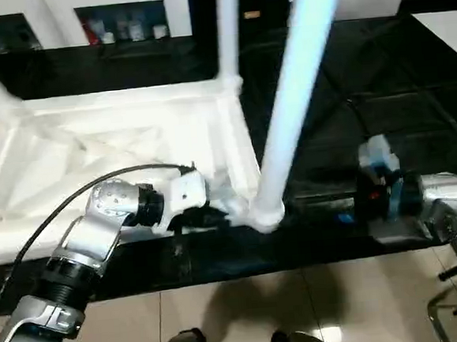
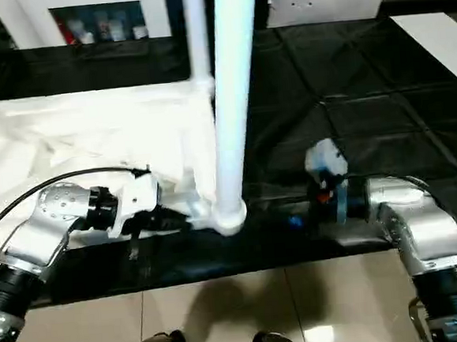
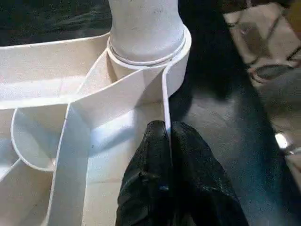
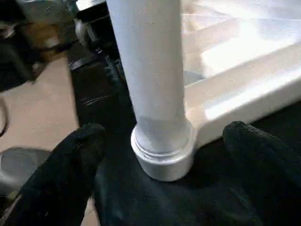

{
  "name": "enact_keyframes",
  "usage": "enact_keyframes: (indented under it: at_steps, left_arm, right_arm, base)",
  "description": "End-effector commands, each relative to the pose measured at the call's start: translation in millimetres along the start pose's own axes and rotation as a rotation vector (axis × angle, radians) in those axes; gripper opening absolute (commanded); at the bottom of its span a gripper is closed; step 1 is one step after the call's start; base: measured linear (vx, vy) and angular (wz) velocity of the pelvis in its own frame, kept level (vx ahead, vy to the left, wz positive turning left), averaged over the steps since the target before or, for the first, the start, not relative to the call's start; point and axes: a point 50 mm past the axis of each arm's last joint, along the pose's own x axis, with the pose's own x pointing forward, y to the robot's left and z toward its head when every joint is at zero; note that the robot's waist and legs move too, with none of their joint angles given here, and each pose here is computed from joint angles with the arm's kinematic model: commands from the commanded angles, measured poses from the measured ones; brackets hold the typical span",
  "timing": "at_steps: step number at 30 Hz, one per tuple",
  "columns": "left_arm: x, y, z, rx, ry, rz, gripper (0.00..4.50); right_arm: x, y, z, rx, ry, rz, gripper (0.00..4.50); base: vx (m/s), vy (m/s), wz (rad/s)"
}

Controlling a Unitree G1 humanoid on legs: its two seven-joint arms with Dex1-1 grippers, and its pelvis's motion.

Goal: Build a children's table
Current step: Rotate leg to tighten

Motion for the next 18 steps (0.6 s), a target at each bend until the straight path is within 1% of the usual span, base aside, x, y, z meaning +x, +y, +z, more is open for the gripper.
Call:
enact_keyframes:
  at_steps: [1,2,3,5,6,7,9,11,12,17,18]
  left_arm:
    - [9.7,-7.3,2.7,0.049,0.020,-0.118,0.00]
    - [12.8,-8.6,4.9,0.068,0.019,-0.152,0.00]
    - [12.8,-8.6,4.9,0.068,0.019,-0.152,0.00]
    - [14.3,-8.7,6.2,0.082,0.020,-0.168,0.00]
    - [14.6,-8.4,6.5,0.089,0.022,-0.173,0.00]
    - [14.8,-8.1,6.9,0.099,0.026,-0.180,0.00]
    - [14.9,-7.7,7.4,0.112,0.030,-0.190,0.00]
    - [14.4,-7.5,7.5,0.118,0.035,-0.200,0.00]
    - [14.2,-7.4,7.4,0.120,0.036,-0.203,0.00]
    - [13.1,-7.6,6.5,0.131,0.042,-0.214,0.00]
    - [13.0,-7.6,6.5,0.131,0.042,-0.215,0.00]
  right_arm:
    - [6.9,1.5,1.0,-0.022,0.016,0.054,4.27]
    - [15.9,-0.3,1.2,-0.021,0.010,0.106,4.16]
    - [15.9,-0.3,1.2,-0.021,0.010,0.106,4.16]
    - [20.2,-1.0,0.8,-0.024,0.018,0.144,3.96]
    - [21.6,-1.2,-0.1,-0.031,0.034,0.161,3.96]
    - [23.2,-1.8,-1.3,-0.043,0.058,0.183,3.68]
    - [25.6,-3.3,-2.3,-0.060,0.081,0.206,3.63]
    - [29.5,-5.8,-0.5,-0.067,0.081,0.226,3.56]
    - [30.7,-6.3,0.1,-0.069,0.082,0.235,3.33]
    - [35.9,-7.3,3.9,-0.067,0.078,0.314,3.12]
    - [36.0,-7.2,4.0,-0.067,0.078,0.320,2.96]
  base:
    - [0.000,0.000,0.00]
    - [0.000,0.000,0.00]
    - [0.000,0.000,0.00]
    - [0.000,0.000,0.00]
    - [0.000,0.000,0.00]
    - [0.000,0.000,0.00]
    - [0.000,0.000,0.00]
    - [0.000,0.000,0.00]
    - [0.000,0.000,0.00]
    - [0.000,0.000,0.00]
    - [0.000,0.000,0.00]
